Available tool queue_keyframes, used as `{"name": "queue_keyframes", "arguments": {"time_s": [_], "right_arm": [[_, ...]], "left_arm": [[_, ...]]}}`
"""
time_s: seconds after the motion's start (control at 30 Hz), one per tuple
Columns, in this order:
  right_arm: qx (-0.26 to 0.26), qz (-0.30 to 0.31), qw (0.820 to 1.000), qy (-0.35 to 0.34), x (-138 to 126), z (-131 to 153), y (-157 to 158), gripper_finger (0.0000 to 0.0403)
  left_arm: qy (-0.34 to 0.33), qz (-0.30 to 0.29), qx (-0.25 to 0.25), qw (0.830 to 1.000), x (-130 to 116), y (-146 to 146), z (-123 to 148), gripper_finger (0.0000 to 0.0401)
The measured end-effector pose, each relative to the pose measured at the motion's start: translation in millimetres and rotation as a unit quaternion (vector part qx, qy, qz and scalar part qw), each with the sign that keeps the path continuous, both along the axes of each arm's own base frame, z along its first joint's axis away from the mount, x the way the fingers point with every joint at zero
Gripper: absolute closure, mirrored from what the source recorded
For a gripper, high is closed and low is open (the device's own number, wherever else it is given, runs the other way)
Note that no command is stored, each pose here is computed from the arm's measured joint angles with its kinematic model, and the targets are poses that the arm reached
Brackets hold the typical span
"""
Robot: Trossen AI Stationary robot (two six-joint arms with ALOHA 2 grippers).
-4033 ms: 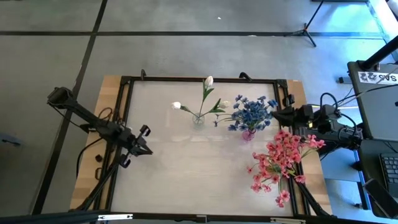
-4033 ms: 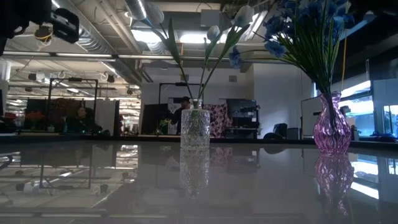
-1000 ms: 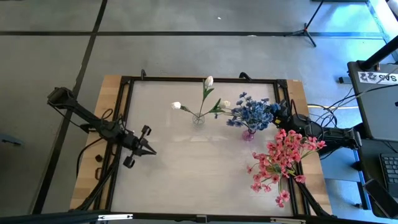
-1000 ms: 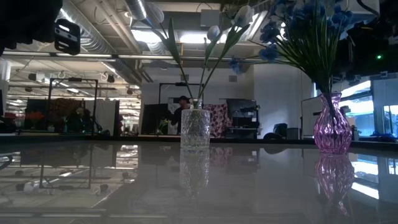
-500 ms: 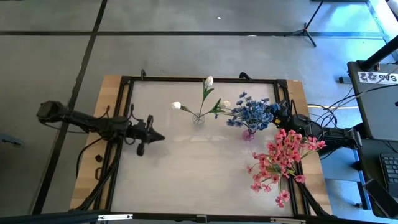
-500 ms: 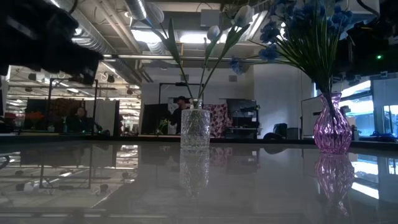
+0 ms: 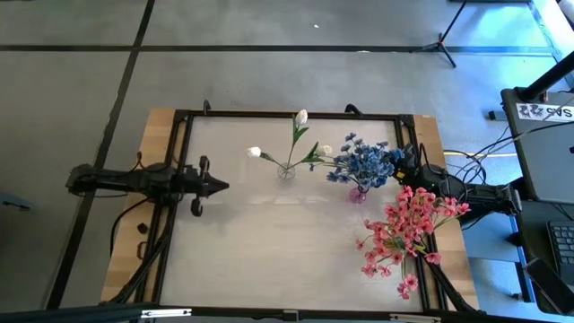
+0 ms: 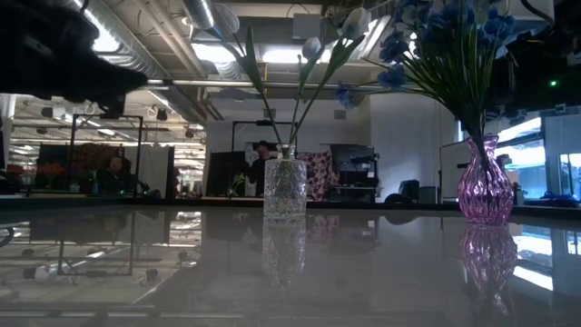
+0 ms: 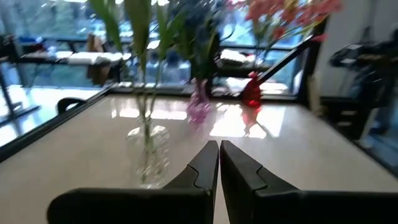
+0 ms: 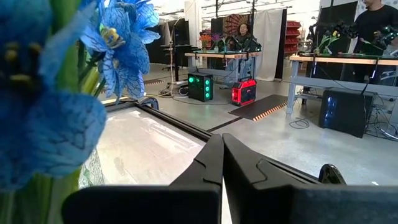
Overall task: Sort flowers into vase by color
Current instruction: Return to Home Position
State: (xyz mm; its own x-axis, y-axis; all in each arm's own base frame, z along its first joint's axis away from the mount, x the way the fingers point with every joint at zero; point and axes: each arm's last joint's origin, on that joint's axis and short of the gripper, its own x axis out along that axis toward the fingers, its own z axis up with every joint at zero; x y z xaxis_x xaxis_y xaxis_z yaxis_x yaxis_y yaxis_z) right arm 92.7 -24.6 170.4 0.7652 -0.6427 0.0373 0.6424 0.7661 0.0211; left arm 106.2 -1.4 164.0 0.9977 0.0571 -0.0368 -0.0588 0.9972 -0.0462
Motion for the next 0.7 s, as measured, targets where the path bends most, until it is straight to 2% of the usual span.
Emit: {"name": "queue_keyframes", "arguments": {"time_s": [0.17, 0.23, 0.33, 0.7], "right_arm": [[0.0, 0.0, 1.0, 0.0, 0.0, 0.0, 0.0, 0.04], [0.0, 0.0, 1.0, 0.0, 0.0, 0.0, 0.0, 0.04], [0.0, 0.0, 1.0, 0.0, 0.0, 0.0, 0.0, 0.04], [0.0, -0.002, 1.0, 0.0, -0.1, 0.0, -0.1, 0.04]], "left_arm": [[-0.032, -0.035, 0.009, 0.999, -9.2, -1.7, 4.6, 0.0387], [-0.026, -0.045, 0.008, 0.999, -9.0, -2.3, 3.2, 0.0387], [-0.015, -0.046, -0.025, 0.999, -7.5, -2.5, 1.4, 0.0387], [-0.015, -0.042, -0.027, 0.999, -7.5, -2.2, 1.5, 0.0387]]}}
